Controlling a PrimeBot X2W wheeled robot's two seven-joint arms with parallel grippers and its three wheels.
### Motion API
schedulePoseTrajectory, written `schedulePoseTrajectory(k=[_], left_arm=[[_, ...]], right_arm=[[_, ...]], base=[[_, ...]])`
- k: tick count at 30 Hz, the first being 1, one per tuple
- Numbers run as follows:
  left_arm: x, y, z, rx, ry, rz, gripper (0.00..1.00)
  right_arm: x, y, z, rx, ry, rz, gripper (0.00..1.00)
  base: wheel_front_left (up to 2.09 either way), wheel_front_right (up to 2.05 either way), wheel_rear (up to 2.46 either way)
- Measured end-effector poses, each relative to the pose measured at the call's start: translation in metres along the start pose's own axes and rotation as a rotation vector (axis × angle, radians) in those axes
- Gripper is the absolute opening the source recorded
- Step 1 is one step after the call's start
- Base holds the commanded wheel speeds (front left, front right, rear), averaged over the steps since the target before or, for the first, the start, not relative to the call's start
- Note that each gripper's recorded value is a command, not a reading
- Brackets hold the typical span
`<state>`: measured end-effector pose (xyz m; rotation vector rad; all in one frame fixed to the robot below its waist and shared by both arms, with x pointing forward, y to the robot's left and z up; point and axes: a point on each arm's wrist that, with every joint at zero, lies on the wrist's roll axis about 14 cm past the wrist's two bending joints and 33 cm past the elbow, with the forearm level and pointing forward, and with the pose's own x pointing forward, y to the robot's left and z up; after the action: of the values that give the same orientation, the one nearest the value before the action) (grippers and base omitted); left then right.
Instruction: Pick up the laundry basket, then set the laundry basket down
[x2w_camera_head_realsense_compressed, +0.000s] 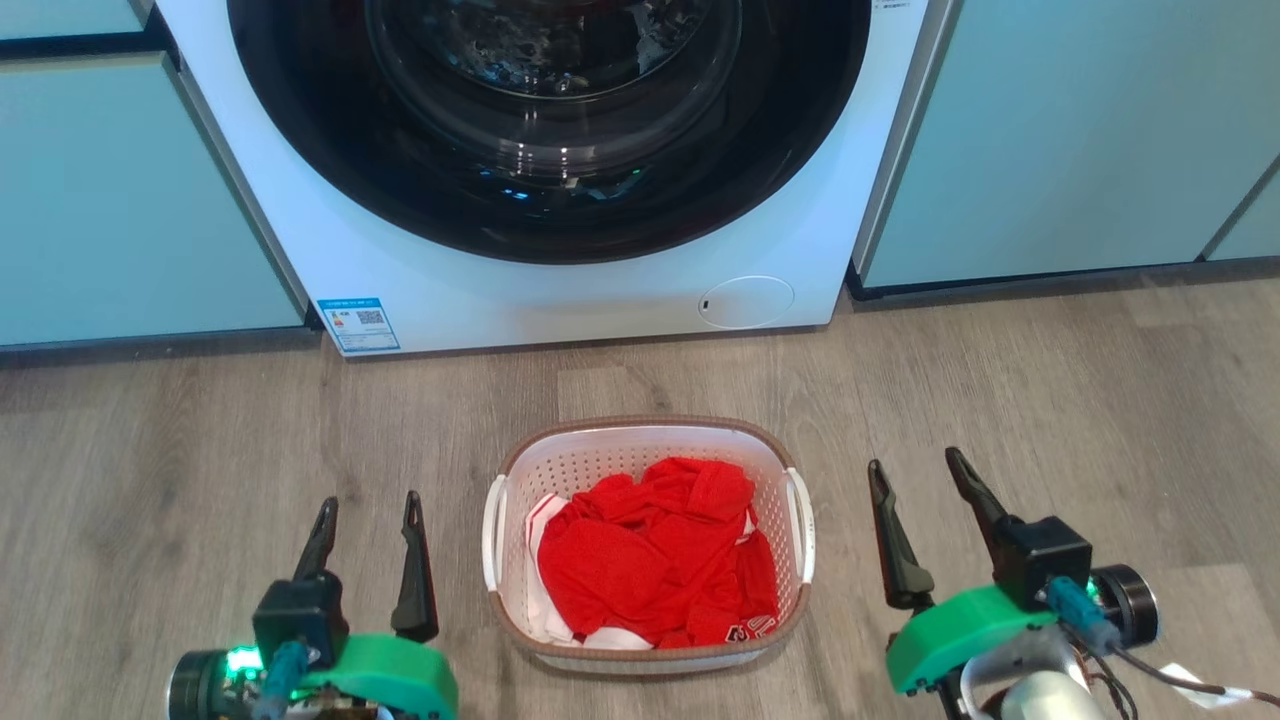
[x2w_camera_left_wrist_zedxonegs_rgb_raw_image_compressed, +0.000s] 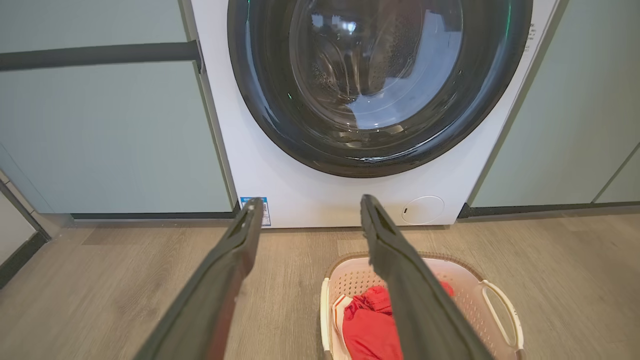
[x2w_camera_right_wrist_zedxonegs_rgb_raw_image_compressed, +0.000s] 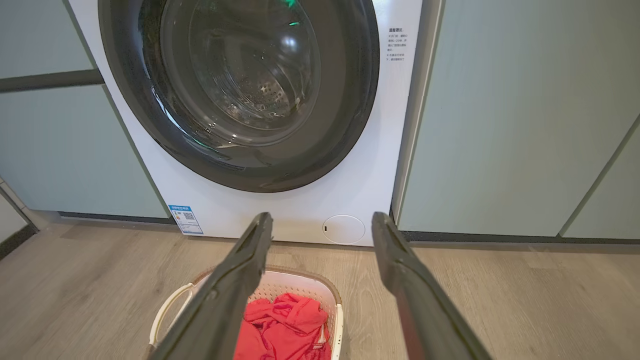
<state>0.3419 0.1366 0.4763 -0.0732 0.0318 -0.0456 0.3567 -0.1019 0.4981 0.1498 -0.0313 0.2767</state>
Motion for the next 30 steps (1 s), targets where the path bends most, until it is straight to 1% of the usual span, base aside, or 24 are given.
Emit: schedulePoseTrajectory(k=[3, 5, 30], left_arm=[[0.0002, -0.0007, -0.0003, 0.03, -0.007, -0.006, 1.0], [0.0006, -0.0012, -0.001, 0.03, -0.005, -0.01, 1.0], [0.0011, -0.0003, -0.0067, 0.024, 0.013, -0.011, 1.0]], right_arm=[[0.0002, 0.0028, -0.0007, -0.033, -0.001, 0.013, 1.0], [0.0002, 0.0035, -0.0015, -0.038, 0.002, 0.016, 1.0], [0.0005, -0.0014, -0.0041, -0.037, 0.01, 0.003, 1.0]], base=[[0.0, 0.0, 0.0], [0.0, 0.0, 0.0], [0.0, 0.0, 0.0]])
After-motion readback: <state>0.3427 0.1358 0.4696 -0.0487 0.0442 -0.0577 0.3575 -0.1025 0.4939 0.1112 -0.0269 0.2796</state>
